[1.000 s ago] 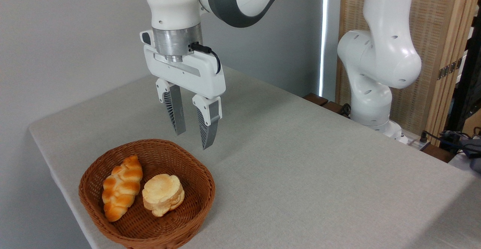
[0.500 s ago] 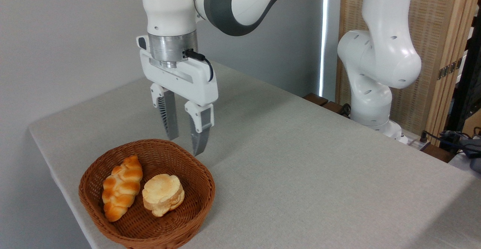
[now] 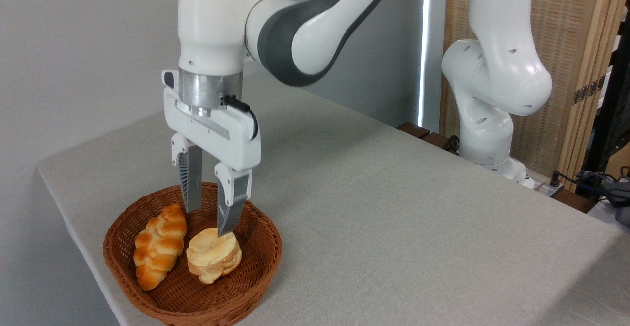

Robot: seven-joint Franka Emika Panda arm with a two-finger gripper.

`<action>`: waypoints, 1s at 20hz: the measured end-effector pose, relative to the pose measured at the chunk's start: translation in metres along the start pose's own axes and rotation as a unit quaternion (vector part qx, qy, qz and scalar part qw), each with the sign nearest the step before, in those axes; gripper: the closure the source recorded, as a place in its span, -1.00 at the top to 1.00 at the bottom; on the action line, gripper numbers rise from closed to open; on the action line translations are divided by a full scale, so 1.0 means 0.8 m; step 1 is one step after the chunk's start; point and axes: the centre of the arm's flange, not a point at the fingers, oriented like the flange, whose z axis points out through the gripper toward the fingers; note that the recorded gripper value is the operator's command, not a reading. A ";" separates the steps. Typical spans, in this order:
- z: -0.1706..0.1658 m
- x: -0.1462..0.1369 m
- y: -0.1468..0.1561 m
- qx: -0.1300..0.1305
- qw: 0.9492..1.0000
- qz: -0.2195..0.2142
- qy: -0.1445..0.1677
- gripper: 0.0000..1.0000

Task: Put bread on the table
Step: 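Lower the open gripper over the round pale bun in the basket, then close the gripper fingers on the round pale bun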

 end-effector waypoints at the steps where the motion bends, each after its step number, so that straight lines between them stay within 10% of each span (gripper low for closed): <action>1: 0.005 -0.001 -0.005 0.003 1.000 -0.003 0.001 1.00; 20: 0.049 -0.008 -0.011 0.002 1.000 0.017 -0.026 1.00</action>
